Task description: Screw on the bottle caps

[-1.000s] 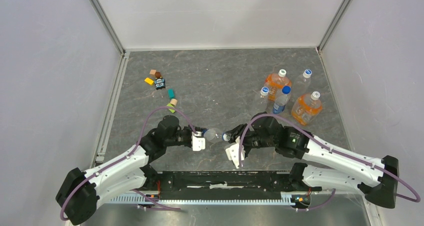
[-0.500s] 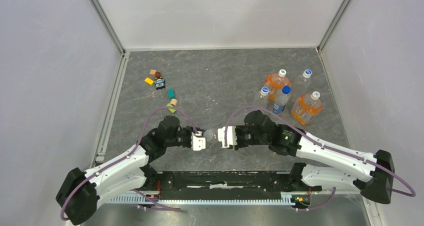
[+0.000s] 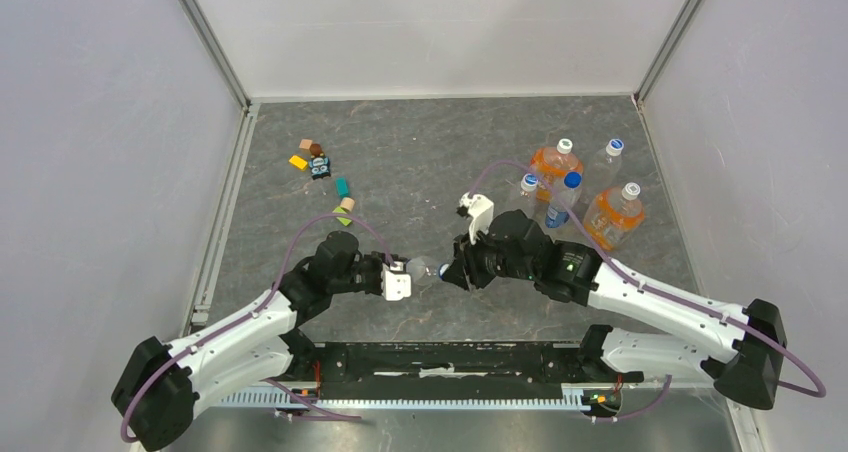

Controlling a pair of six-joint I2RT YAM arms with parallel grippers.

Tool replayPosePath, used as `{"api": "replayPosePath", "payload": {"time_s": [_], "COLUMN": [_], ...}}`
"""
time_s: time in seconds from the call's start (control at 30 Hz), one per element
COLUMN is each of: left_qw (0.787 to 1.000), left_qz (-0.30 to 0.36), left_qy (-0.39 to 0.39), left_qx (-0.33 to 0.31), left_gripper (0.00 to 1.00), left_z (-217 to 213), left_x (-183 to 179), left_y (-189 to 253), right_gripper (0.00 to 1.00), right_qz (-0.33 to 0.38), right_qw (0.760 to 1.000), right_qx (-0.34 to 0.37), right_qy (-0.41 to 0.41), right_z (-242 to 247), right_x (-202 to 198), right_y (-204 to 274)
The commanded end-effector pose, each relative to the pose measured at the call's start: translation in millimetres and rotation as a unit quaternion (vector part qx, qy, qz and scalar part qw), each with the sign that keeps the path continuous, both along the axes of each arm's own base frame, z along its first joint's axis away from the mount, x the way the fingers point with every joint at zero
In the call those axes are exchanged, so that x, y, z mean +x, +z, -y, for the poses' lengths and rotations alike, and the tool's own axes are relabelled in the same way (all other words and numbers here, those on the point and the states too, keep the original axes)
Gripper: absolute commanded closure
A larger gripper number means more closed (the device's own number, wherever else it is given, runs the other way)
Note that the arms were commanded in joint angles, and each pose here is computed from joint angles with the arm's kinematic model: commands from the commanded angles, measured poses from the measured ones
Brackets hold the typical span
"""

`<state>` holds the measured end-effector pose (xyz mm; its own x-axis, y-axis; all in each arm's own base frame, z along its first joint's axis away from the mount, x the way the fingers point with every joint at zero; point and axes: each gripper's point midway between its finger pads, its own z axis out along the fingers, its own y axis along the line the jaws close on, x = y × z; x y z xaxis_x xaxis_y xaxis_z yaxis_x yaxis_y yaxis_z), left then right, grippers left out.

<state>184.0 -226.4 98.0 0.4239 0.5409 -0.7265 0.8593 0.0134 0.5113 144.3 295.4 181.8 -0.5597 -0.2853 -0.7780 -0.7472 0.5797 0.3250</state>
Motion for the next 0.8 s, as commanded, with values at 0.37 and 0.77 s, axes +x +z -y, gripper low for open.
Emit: {"api": "replayPosePath", "payload": {"time_s": [0.37, 0.77], "left_qw": [0.996, 0.997], "left_qz": [0.049, 0.04], "left_qy": [-0.04, -0.042], "left_qx": [-0.061, -0.052], "left_gripper": [0.57, 0.57], "left_z": [22.8, 23.4], "left_x": [0.9, 0.1], "left_y": [45.7, 40.9], "right_gripper": [0.68, 0.02], "right_qz": [-0.117, 0.195], "right_qw": [0.941, 0.954], "right_qx": [0.215, 0.225], "right_qy": [-0.234, 0.035], "right_z": [-1.2, -7.5], "right_x": [32.8, 5.6], "right_y": [74.0, 145.4]}}
